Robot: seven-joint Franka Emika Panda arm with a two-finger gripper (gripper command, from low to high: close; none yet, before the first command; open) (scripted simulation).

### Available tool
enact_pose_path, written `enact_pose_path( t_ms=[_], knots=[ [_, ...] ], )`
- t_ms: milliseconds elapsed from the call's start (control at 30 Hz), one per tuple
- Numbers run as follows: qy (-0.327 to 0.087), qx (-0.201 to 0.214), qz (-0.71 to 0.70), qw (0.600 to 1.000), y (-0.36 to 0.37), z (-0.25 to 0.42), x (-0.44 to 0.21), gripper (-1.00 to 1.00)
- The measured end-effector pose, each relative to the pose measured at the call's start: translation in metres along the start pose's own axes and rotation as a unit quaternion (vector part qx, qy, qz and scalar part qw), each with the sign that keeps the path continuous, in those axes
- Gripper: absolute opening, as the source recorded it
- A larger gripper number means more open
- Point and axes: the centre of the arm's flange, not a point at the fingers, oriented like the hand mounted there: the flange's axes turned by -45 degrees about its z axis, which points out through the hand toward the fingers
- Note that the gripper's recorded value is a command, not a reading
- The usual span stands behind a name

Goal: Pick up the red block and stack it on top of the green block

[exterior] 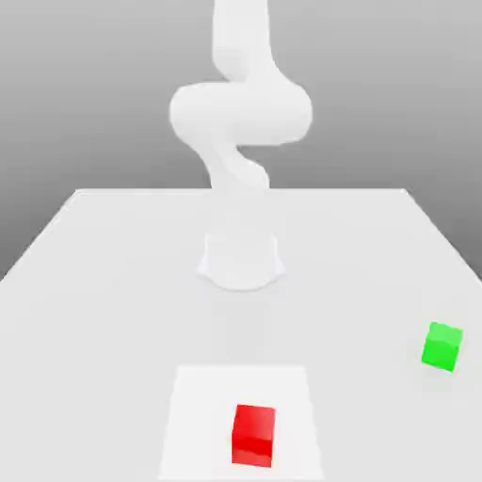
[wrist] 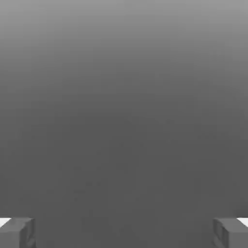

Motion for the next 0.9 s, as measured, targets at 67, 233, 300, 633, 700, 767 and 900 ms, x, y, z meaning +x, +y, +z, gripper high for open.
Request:
enact_pose_path(
  t_ms=[67,233,300,633,700,767,900],
  knots=[
    [-0.023,0.016,-0.04,0.999,0.002,0.034,-0.003,0.0],
    [-0.074,0.056,-0.133,0.987,0.0,0.114,-0.019,0.0],
    [-0.093,0.071,-0.17,0.979,-0.002,0.145,-0.029,0.0],
    [-0.177,0.145,-0.349,0.909,-0.018,0.28,-0.104,0.0],
    [-0.192,0.159,-0.384,0.889,-0.021,0.303,-0.123,0.0],
    [-0.207,0.173,-0.418,0.867,-0.024,0.324,-0.143,0.0],
    [-0.235,0.199,-0.485,0.819,-0.028,0.361,-0.186,0.0]
  ],
)
